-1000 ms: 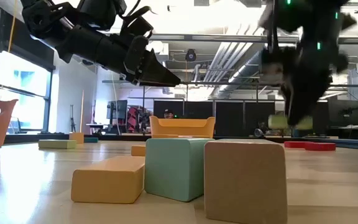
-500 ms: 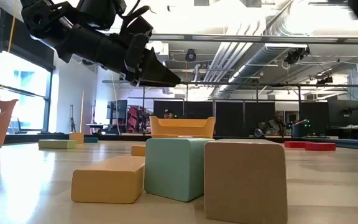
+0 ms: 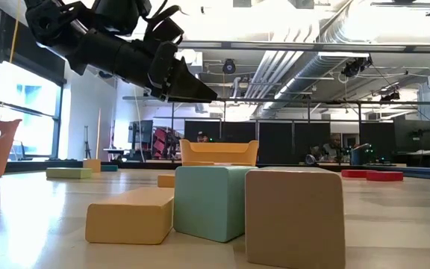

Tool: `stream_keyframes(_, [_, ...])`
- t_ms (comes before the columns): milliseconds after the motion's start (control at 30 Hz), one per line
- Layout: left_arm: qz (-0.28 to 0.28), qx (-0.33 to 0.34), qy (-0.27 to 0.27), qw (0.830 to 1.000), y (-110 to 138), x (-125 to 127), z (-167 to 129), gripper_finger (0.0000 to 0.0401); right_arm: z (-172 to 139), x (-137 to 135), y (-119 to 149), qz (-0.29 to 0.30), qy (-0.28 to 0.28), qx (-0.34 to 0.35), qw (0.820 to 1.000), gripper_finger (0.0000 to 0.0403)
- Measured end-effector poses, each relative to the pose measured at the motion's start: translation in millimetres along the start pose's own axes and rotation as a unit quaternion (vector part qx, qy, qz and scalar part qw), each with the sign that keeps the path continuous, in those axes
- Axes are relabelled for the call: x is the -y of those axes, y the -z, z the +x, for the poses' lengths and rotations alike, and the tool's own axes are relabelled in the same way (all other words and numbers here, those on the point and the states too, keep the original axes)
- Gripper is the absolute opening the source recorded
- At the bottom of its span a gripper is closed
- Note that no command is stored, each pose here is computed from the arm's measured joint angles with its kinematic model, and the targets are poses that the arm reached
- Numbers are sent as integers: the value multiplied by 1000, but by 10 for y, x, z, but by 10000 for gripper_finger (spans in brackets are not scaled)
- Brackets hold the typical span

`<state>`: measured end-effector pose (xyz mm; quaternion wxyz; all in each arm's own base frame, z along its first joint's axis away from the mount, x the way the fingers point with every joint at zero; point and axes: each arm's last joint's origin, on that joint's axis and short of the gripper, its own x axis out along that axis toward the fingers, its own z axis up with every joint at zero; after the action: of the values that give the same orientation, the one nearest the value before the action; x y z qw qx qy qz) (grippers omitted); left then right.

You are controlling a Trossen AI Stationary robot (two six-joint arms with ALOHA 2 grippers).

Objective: Sort blocks by size
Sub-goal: Put the thin light green block into the green bin

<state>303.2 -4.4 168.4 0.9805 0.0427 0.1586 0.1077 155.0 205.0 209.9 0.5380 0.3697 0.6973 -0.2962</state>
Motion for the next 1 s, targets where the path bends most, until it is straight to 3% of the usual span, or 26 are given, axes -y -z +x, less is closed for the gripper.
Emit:
stream_keyframes(267, [5, 0, 0, 1000, 0, 0, 0, 172, 88, -2, -32, 13, 48, -19, 999, 131])
stream_keyframes(533, [6, 0, 0, 1000, 1, 0, 0, 172, 103, 7, -166, 35, 57, -19, 998, 132])
stream_keyframes(733, [6, -1, 0, 1000, 1, 1, 0, 172, 360, 80, -286, 21, 57, -78, 995, 133])
stream_keyframes(1000, [4, -1, 0, 1000, 1, 1, 0, 172, 431, 166, -375, 30, 81, -69, 994, 142])
